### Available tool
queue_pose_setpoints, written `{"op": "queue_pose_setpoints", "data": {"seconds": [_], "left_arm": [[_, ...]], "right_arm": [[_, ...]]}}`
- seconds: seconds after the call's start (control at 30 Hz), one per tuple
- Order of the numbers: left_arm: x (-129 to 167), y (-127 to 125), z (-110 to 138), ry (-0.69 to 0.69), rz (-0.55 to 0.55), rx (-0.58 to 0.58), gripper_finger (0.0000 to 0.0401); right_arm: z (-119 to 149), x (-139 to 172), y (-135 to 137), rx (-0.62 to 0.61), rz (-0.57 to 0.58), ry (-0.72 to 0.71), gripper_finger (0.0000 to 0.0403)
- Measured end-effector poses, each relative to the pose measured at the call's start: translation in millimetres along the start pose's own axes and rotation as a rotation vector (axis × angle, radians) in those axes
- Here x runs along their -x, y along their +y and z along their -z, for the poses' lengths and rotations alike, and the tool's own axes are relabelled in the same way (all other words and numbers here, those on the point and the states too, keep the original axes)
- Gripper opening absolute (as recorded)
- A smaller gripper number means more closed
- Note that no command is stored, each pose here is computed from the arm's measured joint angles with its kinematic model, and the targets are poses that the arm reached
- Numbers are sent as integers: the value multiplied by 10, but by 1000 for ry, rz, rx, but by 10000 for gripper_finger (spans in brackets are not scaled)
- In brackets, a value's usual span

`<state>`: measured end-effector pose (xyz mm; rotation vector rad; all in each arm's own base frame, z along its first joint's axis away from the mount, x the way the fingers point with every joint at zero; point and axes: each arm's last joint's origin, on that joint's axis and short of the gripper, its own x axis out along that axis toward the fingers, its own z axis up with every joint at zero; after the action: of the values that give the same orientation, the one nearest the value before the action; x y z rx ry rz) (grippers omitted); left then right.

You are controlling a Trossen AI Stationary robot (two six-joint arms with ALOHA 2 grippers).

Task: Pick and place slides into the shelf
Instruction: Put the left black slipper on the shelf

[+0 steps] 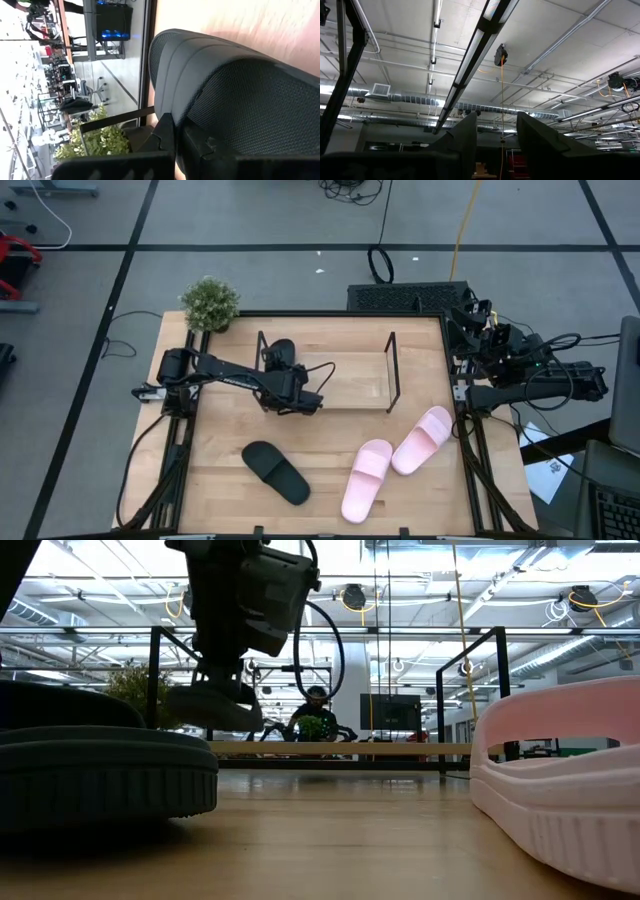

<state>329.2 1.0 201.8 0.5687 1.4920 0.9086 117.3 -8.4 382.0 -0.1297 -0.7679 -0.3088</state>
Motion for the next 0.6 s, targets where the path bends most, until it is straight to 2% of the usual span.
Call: {"op": "queue_pose_setpoints", "data": {"seconds": [0.6], "left_arm": [[-90, -48, -19, -10, 19, 12, 0]], "right_arm": [[0, 0, 0, 0, 0, 0, 128]]}}
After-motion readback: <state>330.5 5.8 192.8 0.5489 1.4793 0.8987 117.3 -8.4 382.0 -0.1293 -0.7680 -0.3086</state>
